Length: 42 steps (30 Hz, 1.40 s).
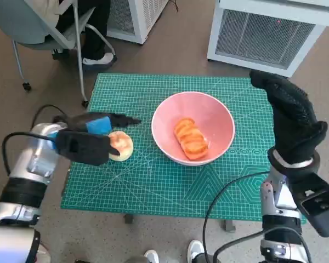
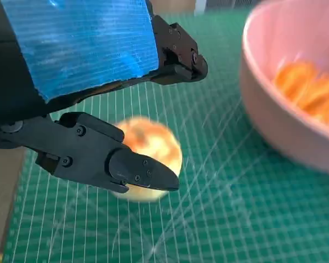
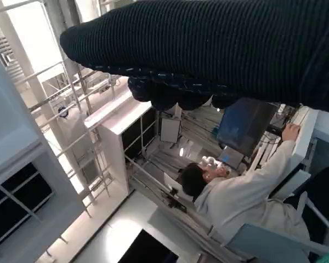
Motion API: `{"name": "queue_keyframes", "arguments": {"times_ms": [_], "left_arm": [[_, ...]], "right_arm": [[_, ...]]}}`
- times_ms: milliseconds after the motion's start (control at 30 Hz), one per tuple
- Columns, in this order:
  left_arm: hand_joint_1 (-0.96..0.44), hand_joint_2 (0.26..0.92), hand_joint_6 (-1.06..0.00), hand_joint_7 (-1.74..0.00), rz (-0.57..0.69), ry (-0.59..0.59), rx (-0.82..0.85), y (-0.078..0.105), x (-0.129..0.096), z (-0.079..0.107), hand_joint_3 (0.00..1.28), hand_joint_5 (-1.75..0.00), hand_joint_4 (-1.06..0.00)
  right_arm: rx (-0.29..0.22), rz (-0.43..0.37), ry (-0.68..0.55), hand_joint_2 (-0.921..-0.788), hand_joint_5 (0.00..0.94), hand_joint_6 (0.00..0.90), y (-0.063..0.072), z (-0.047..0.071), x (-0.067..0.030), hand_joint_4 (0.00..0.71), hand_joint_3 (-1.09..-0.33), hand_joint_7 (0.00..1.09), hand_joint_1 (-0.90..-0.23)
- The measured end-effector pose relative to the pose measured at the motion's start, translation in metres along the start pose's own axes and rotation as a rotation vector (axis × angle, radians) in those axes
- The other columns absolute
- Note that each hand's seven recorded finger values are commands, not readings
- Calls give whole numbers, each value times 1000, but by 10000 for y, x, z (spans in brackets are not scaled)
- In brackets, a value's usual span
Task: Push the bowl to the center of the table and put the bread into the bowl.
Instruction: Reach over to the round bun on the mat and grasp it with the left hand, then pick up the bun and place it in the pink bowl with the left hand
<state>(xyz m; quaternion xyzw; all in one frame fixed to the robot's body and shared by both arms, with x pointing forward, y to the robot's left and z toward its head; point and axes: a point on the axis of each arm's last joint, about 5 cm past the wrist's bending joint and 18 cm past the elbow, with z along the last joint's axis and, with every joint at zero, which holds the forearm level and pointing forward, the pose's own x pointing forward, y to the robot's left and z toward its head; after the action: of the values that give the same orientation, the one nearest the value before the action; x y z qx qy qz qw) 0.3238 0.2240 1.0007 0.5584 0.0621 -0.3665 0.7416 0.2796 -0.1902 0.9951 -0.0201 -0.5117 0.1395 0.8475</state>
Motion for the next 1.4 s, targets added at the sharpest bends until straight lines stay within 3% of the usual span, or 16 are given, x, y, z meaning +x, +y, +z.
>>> {"name": "queue_keyframes", "arguments": {"times_ms": [300, 500, 533, 567, 667, 767, 1067, 1400], "left_arm": [[-106, 845, -625, -52, -51, 76, -29, -125, 205, -8, 1, -25, -536], [-39, 878, -802, -117, -43, 104, -21, -139, 275, 18, 7, -66, -781], [-104, 886, -774, -340, -42, 109, -17, -139, 280, 18, 23, -78, -812], [-196, 899, -713, -686, -40, 111, -14, -139, 283, 18, 64, -97, -855], [-64, 914, -646, -1056, -30, 111, 0, -137, 289, 24, 80, -799, -717], [-21, 918, -635, -1154, -15, 102, 11, -131, 288, 31, 76, -1029, -686], [1, 921, -629, -1211, 7, 28, 28, -58, 220, 57, 75, -1125, -671], [2, 921, -624, -1258, 252, -175, 69, 362, -121, 322, 79, -1088, -669]], "right_arm": [[2, 2, 0, -921, 0, -1, 1, 5, 6, 262, -764, 589, -591], [1, 3, -1, -921, 0, -1, 0, 9, 5, 262, -762, 588, -593], [0, 3, -1, -921, 0, -1, 0, 9, 5, 262, -762, 587, -593], [0, 3, -1, -921, 0, -1, 0, 9, 5, 262, -762, 586, -594], [0, 2, -1, -921, 0, -1, -1, 10, 5, 262, -762, 584, -595], [0, 2, -1, -921, 0, -1, -1, 10, 3, 262, -762, 582, -595], [0, 2, 0, -921, 0, -1, 0, 9, 1, 261, -762, 580, -594], [1, 1, 0, -921, 0, -1, 0, 9, 1, 261, -762, 579, -594]]}}
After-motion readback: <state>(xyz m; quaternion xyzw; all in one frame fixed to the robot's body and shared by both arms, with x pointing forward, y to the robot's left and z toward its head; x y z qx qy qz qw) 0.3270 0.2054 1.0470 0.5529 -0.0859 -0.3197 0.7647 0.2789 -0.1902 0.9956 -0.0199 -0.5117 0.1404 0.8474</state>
